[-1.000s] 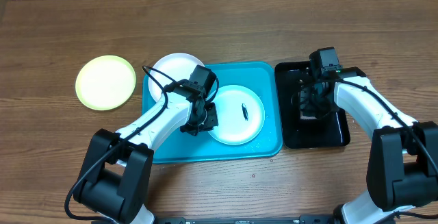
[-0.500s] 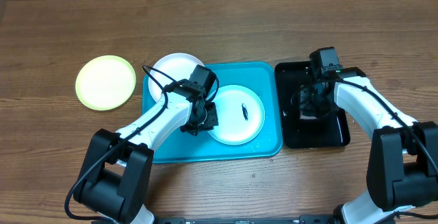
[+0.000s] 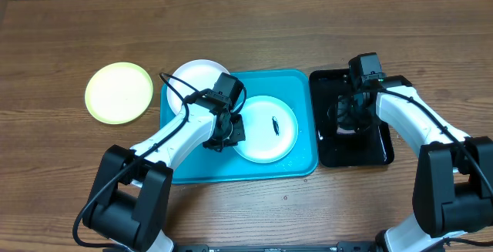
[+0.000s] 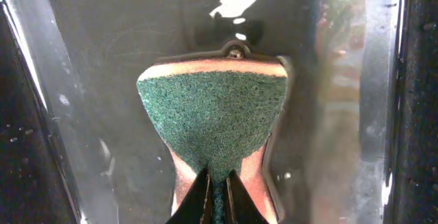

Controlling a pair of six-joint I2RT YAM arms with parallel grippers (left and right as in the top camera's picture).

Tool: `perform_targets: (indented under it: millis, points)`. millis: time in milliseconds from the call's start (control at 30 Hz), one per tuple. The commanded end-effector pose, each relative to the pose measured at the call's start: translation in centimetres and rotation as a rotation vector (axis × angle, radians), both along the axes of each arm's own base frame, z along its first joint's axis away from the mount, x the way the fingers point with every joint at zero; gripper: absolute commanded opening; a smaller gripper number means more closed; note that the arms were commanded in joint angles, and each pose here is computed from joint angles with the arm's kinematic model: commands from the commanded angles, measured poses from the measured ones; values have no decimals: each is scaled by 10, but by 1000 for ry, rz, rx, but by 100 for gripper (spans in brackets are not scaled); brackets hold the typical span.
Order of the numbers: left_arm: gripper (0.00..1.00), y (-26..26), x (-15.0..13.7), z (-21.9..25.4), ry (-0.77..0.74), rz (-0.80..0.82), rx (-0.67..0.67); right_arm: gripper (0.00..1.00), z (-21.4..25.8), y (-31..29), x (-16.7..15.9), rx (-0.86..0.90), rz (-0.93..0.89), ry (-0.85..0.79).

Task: Clean dirty plates on tray and stack at the side
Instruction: 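Lift the sponge out of the black tray with the right gripper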

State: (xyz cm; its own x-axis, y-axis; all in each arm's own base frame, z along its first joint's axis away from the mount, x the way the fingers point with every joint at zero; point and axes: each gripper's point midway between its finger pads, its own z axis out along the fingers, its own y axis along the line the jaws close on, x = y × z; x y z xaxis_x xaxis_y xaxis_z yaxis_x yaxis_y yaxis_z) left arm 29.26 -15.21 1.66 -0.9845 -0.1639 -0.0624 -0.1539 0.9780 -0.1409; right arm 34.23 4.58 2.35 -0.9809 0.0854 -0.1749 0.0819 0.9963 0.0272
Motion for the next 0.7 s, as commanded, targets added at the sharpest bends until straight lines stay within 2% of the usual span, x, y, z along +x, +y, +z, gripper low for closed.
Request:
perform_targets:
  millis: [0, 133, 200, 467, 667]
  points:
    - [11, 3, -3, -6, 12, 6, 20, 4, 1, 3, 6, 12, 11, -11]
    - [8, 3, -3, -6, 13, 6, 21, 7, 3, 4, 9, 4, 60, -22]
    - [4, 4, -3, -6, 12, 6, 22, 4, 9, 4, 12, 4, 61, -29]
    - [4, 9, 0, -6, 1, 45, 48, 4, 60, 5, 20, 16, 50, -107]
    - [4, 9, 0, -6, 8, 108, 43, 4, 57, 8, 10, 47, 0, -74]
